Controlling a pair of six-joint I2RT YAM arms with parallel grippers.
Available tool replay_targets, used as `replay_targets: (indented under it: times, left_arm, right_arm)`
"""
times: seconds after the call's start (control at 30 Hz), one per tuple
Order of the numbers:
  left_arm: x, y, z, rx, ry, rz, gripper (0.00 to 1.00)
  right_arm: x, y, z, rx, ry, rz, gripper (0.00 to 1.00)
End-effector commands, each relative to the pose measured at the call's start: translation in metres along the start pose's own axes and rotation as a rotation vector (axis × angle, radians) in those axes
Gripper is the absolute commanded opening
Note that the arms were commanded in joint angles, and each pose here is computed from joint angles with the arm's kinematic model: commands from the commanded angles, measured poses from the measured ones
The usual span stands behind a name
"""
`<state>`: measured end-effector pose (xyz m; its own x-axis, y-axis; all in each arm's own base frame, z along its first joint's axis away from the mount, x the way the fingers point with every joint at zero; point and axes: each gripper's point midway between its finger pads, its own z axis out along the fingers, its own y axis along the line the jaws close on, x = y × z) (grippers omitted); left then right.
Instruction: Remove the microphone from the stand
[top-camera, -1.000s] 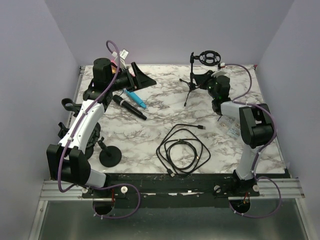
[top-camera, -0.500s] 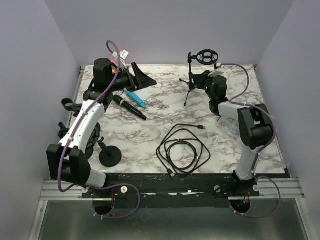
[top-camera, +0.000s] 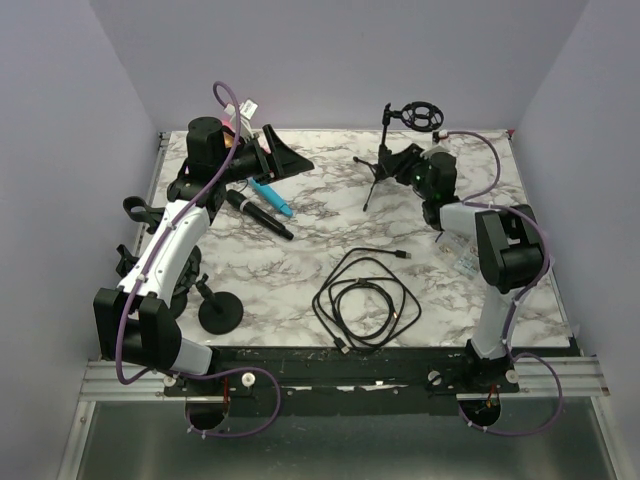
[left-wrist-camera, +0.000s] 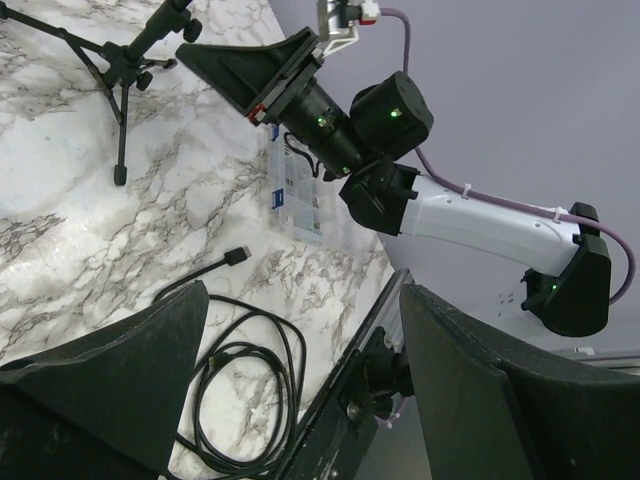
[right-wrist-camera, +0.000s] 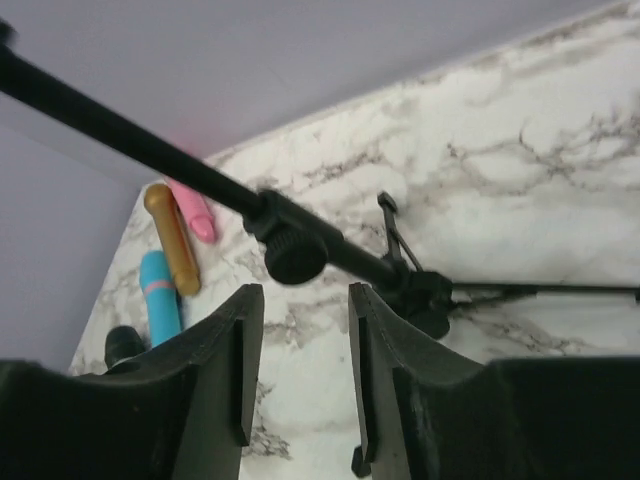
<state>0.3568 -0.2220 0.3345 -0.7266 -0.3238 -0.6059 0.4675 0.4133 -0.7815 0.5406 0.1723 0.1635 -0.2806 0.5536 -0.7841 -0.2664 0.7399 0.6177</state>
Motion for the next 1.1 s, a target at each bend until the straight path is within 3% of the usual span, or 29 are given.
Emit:
replay_targets:
  times: [0.0, 0.17, 0.3, 0.63, 1.07]
  left_arm:
    - [0.001, -0.003, -0.001, 0.030, 0.009, 0.009, 0.79]
    - [0.000, -0.004, -0.002, 0.034, 0.007, 0.011, 0.79]
    - [0.001, -0.004, -0.002, 0.034, 0.007, 0.012, 0.79]
    - [0.001, -0.005, -0.002, 0.045, 0.010, 0.009, 0.80]
    - [0.003, -0.011, -0.001, 0.070, 0.012, 0.008, 0.80]
  right_arm:
    - [0.074, -0.027, -0.017, 0.078, 0.261, 0.095, 0.52]
    - [0.058, -0.018, -0.028, 0.088, 0.228, 0.116, 0.73]
    - [0.052, -0.012, -0.034, 0.071, 0.215, 0.211, 0.80]
    - [0.021, -0.015, -0.016, -0.054, 0.227, 0.548, 0.80]
    - [0.002, -0.010, 0.002, -0.154, 0.245, 0.707, 0.71]
